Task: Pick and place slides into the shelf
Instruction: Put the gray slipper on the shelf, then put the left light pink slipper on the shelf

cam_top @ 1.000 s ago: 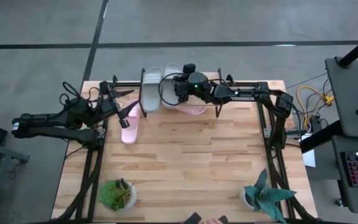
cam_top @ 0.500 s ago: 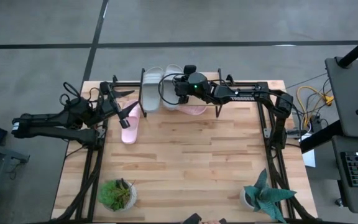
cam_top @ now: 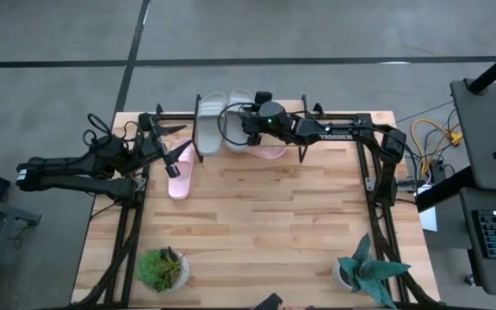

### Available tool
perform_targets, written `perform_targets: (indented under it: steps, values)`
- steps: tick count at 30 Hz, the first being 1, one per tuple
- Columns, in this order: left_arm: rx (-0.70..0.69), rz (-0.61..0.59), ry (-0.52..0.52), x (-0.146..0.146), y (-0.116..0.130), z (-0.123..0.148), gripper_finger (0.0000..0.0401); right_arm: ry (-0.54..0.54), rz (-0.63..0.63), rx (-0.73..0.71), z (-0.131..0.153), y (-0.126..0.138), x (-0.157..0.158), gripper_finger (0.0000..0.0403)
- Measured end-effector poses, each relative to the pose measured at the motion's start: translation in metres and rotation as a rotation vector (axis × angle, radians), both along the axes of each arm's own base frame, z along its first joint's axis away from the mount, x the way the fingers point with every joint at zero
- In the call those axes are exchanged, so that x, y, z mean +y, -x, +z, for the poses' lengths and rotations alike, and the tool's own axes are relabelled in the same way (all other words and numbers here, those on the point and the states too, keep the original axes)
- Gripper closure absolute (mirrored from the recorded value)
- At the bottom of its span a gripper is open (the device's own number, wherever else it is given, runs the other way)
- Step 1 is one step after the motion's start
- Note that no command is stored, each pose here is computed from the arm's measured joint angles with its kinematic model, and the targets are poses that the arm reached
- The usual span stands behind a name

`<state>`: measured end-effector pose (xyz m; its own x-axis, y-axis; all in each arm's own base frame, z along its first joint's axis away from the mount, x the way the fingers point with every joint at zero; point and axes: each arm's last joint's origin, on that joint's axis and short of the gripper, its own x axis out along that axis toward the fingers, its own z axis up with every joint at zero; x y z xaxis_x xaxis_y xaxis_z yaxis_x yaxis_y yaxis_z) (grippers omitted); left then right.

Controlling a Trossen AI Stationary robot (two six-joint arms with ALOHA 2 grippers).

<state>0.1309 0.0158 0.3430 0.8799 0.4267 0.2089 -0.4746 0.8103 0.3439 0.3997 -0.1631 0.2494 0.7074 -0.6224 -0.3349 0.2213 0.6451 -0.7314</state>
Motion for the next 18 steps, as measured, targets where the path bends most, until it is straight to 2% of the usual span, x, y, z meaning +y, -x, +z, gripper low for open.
perform_targets:
  steps: [7, 13, 18]
  values:
    - [-0.001, 0.0, 0.0, 0.0, 0.0, 0.0, 0.0221, 0.056, -0.021, 0.026, 0.007, -0.001, 0.007, 0.0213]
    - [0.003, 0.0, 0.0, 0.0, -0.001, 0.0, 0.0221, 0.049, -0.019, 0.026, 0.019, -0.004, 0.008, 0.0198]
    - [0.008, 0.0, 0.0, 0.0, -0.002, 0.0, 0.0221, 0.008, -0.056, -0.032, 0.036, -0.007, 0.008, 0.0197]
